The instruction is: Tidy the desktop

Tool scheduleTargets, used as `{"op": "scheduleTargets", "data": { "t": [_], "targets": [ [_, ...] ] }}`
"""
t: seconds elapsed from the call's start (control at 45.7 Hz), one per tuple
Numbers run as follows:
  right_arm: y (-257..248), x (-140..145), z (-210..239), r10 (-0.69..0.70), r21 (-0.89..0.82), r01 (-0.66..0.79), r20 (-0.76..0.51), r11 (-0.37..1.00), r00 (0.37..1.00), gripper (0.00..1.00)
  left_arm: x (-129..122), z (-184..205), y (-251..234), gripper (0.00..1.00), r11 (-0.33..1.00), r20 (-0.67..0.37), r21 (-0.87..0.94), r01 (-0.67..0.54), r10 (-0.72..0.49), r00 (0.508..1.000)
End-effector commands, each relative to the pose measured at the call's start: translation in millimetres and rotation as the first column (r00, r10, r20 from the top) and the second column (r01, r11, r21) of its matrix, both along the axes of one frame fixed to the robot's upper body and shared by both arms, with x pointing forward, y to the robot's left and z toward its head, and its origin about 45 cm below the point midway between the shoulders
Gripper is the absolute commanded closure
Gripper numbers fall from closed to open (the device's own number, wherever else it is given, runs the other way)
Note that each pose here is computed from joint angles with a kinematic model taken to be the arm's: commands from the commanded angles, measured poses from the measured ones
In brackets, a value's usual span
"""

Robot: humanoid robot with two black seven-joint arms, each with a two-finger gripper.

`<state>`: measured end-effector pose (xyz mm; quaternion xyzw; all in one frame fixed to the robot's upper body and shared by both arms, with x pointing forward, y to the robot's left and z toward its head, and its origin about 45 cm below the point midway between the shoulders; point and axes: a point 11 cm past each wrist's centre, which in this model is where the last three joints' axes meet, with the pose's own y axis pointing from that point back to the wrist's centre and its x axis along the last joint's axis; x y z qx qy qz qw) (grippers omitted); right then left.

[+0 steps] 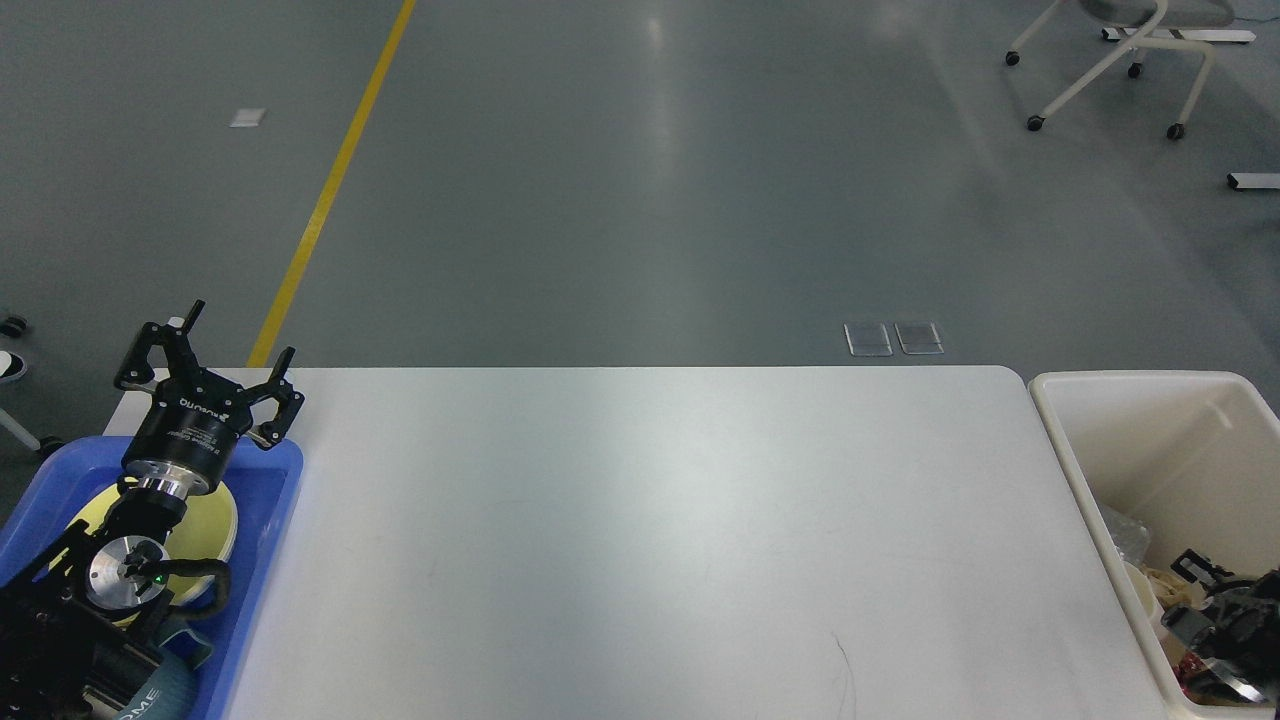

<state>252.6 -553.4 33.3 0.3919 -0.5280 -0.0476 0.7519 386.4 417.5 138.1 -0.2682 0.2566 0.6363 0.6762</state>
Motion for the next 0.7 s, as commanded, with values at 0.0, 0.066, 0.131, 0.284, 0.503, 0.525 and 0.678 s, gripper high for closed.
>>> {"op": "scheduleTargets", "data": {
  "t": [0.0,0.066,0.131,0.284,0.503,0.525,0.678],
  "targets": [
    [-1,-1,0,-0.001,-0.001,0.001,-0.002,1.0,1.0,0.0,0,0,0,0.04,1.0,0.0,0.0,0.0,0.0,1.0],
    [-1,0,0,-0.001,0.0,0.001,0.0,1.0,1.0,0.0,0,0,0,0.04,1.0,0.0,0.0,0.0,0.0,1.0],
    [0,1,1,0.0,0.004,0.0,0.001,1.0,1.0,0.0,0,0,0,0.04,1.0,0.001,0.0,-0.001,0.001,1.0],
    [6,33,20,-0.007,0.033,0.004,0.073,0.999,0.997,0.0,0,0,0,0.04,1.0,0.0,0.0,0.0,0.0,1.0],
    [10,88,76,-0.178,0.237,0.111,0.282,0.965,0.943,0.0,0,0,0,0.04,1.0,0.0,0.0,0.0,0.0,1.0],
    [9,93,84,-0.209,0.268,0.125,0.311,0.955,0.927,0.0,0,0,0,0.04,1.0,0.0,0.0,0.0,0.0,1.0],
    [22,135,124,-0.391,0.484,0.141,0.468,0.864,0.792,0.0,0,0,0,0.04,1.0,0.0,0.0,0.0,0.0,1.0]
  ]
}}
